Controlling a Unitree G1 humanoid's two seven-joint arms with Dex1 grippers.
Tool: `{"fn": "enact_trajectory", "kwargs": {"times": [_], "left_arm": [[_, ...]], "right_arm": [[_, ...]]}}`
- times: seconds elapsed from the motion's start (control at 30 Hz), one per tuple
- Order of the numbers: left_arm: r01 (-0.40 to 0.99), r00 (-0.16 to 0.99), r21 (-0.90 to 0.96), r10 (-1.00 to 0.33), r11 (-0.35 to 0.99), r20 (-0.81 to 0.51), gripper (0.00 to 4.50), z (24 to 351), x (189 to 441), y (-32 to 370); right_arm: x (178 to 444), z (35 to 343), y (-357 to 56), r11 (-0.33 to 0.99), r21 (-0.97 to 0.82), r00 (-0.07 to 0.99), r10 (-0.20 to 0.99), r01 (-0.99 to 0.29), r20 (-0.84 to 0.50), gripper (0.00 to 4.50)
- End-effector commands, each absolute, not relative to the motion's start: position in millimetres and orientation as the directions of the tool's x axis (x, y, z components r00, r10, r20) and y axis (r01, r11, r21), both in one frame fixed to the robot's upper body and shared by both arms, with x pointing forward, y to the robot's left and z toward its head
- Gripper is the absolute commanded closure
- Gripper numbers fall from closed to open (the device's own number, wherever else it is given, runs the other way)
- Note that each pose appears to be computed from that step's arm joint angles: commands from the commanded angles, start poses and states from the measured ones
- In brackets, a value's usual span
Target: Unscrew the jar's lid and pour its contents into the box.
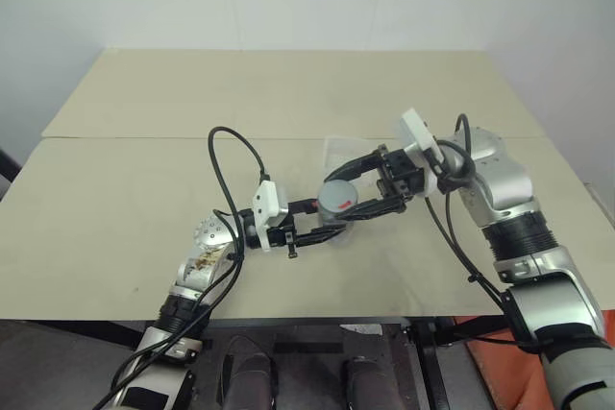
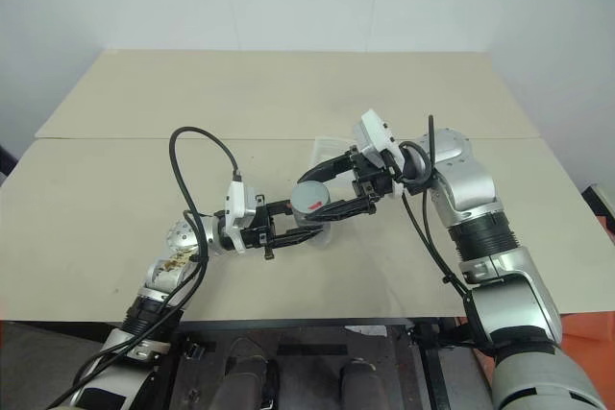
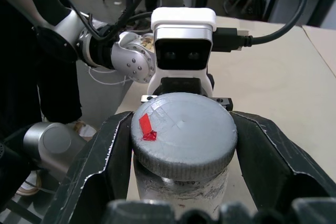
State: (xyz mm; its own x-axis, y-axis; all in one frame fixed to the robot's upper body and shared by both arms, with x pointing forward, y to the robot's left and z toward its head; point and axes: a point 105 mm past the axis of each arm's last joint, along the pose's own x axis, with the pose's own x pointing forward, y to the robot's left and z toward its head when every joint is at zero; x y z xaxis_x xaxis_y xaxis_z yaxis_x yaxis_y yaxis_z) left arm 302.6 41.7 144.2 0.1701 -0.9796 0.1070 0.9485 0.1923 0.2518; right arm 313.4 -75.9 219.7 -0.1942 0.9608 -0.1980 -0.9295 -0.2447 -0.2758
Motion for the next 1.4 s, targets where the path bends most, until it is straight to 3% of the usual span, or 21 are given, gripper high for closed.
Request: {"fn": "enact_trajectory", "kwargs": {"times": [0.03,0.2,0.37,0.5,0.7,0.8,0.97,1.13,1.4], "left_arm": [[0.933,0.099,0.335,-0.989,0.132,0.113,2.58,158,291,28],[0.934,0.131,0.316,-0.984,0.164,0.124,2.58,156,296,27],[0.933,0.16,0.31,-0.981,0.185,0.107,2.58,151,300,28],[0.93,0.199,0.297,-0.976,0.218,0.094,2.58,144,305,32],[0.89,0.327,0.308,-0.941,0.338,0.087,2.58,139,325,36],[0.843,0.421,0.304,-0.896,0.444,0.141,2.58,147,340,34],[0.782,0.521,0.265,-0.824,0.565,0.22,2.58,158,353,35],[0.767,0.533,0.261,-0.809,0.586,0.25,2.58,164,352,34],[0.75,0.556,0.258,-0.792,0.609,0.252,2.58,159,350,34]], "right_arm": [[308,233,-74,-0.312,-0.277,-0.269,0.946,-0.909,-0.183,1.7],[309,243,-84,-0.264,-0.312,-0.232,0.963,-0.913,-0.136,0.07],[295,259,-101,-0.129,-0.484,-0.097,0.991,-0.866,-0.09,0.02],[274,268,-113,-0.069,-0.517,-0.044,0.997,-0.853,-0.06,0.02],[262,263,-109,0.213,-0.538,0.252,0.968,-0.816,0.002,0.02],[271,262,-95,0.459,-0.557,0.465,0.874,-0.692,0.142,0.02],[274,252,-78,0.653,-0.463,0.631,0.741,-0.599,0.228,0.02],[286,238,-67,0.783,-0.335,0.753,0.61,-0.524,0.247,0.02],[301,234,-56,0.829,-0.332,0.801,0.54,-0.451,0.259,0.02]]}}
